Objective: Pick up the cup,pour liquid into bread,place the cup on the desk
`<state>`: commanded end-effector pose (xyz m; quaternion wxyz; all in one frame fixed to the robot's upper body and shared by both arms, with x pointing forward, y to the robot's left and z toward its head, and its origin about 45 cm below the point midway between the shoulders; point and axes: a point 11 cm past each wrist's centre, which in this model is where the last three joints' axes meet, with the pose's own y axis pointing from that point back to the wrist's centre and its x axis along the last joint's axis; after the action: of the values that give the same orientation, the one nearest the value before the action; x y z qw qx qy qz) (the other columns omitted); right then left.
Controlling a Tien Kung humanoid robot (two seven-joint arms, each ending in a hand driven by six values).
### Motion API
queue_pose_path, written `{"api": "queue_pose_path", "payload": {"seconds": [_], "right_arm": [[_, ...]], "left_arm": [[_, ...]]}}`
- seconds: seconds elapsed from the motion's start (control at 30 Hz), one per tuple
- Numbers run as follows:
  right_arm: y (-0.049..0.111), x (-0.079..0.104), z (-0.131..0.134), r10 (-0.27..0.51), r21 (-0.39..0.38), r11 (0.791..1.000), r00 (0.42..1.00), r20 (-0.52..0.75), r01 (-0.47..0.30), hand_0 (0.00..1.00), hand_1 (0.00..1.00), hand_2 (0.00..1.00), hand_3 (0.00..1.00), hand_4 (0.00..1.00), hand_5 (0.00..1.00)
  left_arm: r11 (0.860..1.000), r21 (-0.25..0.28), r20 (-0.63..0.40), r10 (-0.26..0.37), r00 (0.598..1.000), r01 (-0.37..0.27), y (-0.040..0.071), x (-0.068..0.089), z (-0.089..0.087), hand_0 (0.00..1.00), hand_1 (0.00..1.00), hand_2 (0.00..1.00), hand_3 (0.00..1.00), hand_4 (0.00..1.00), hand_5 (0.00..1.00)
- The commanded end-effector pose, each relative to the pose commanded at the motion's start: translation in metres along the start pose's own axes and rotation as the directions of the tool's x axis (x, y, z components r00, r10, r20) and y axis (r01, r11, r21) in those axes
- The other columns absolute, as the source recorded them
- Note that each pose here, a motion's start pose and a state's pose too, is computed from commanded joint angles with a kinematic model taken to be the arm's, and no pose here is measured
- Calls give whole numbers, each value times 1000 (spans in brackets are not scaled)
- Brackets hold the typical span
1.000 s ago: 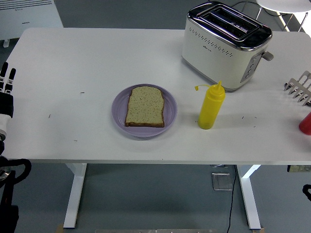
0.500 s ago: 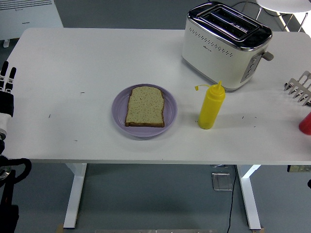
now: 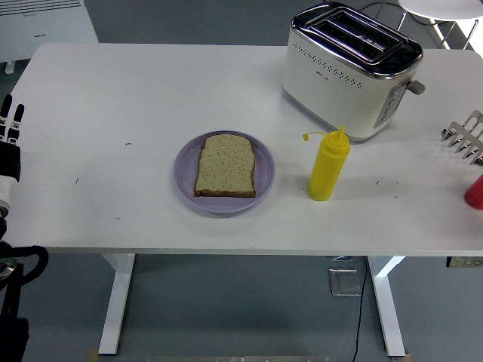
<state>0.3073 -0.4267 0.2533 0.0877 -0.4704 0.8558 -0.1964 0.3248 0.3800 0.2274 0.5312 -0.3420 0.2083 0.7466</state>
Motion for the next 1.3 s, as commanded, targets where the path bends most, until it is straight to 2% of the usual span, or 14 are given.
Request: {"api": "queue_pose_path", "payload": {"seconds": [0.13,0.17,0.2,0.37,0.4,0.5,0.57,0.6,0.63,0.77,0.8,0.9,1.07,1.3], "right_arm": [[-10,9,-13,44,38,998,999,6,-45,955,852,953,981,806,205],[-13,13,-18,78,45,996,997,17,-78,955,852,953,981,806,205],[-15,16,-22,104,50,993,994,34,-105,923,802,906,901,695,243],[-23,29,-33,175,6,984,963,206,-180,923,802,906,901,695,243],[-26,32,-34,175,-17,984,950,260,-177,806,689,710,689,477,274],[-33,41,-30,176,-116,983,889,422,-140,806,689,710,689,477,274],[-37,46,-26,175,-176,980,840,514,-97,806,689,710,689,477,274],[-38,45,-23,168,-200,978,814,555,-65,771,661,680,643,465,303],[-39,46,-20,163,-225,974,784,599,-31,771,661,680,643,465,303],[-39,49,-17,129,-218,975,690,712,43,771,661,680,643,465,303],[-39,49,-17,126,-216,975,683,720,47,765,656,677,636,458,312],[-35,50,-4,128,-245,964,630,766,101,765,656,677,636,458,312],[-31,50,7,143,-268,956,610,780,119,763,654,676,636,458,315],[-32,53,9,153,-267,958,611,777,100,760,652,676,634,456,318]], "left_arm": [[1000,0,0,0,1000,0,0,0,0,807,790,838,817,488,998],[1000,-1,0,0,1000,0,0,0,0,807,790,838,817,488,998],[1000,-1,0,1,1000,-1,0,0,0,807,790,838,817,488,998],[1000,1,1,3,1000,-3,1,1,0,807,790,838,817,488,998],[1000,1,1,3,1000,-3,1,1,0,807,790,838,817,488,998],[1000,2,3,5,1000,-5,1,2,0,807,790,838,817,488,998],[1000,5,3,5,1000,-5,2,2,-1,807,790,838,817,488,998],[1000,6,3,5,1000,-5,2,3,-1,807,790,838,817,488,998],[1000,8,3,5,1000,-5,2,2,-2,807,790,838,817,488,998],[1000,12,5,5,1000,-5,3,3,-3,807,790,838,817,488,998],[1000,12,5,5,1000,-5,3,3,-3,807,790,838,817,487,998],[1000,14,6,7,1000,-7,3,3,-4,807,790,838,817,487,998],[1000,16,7,6,1000,-6,4,3,-4,807,790,838,817,487,998],[1000,12,7,6,1000,-7,3,3,-3,807,790,837,817,487,998]]}}
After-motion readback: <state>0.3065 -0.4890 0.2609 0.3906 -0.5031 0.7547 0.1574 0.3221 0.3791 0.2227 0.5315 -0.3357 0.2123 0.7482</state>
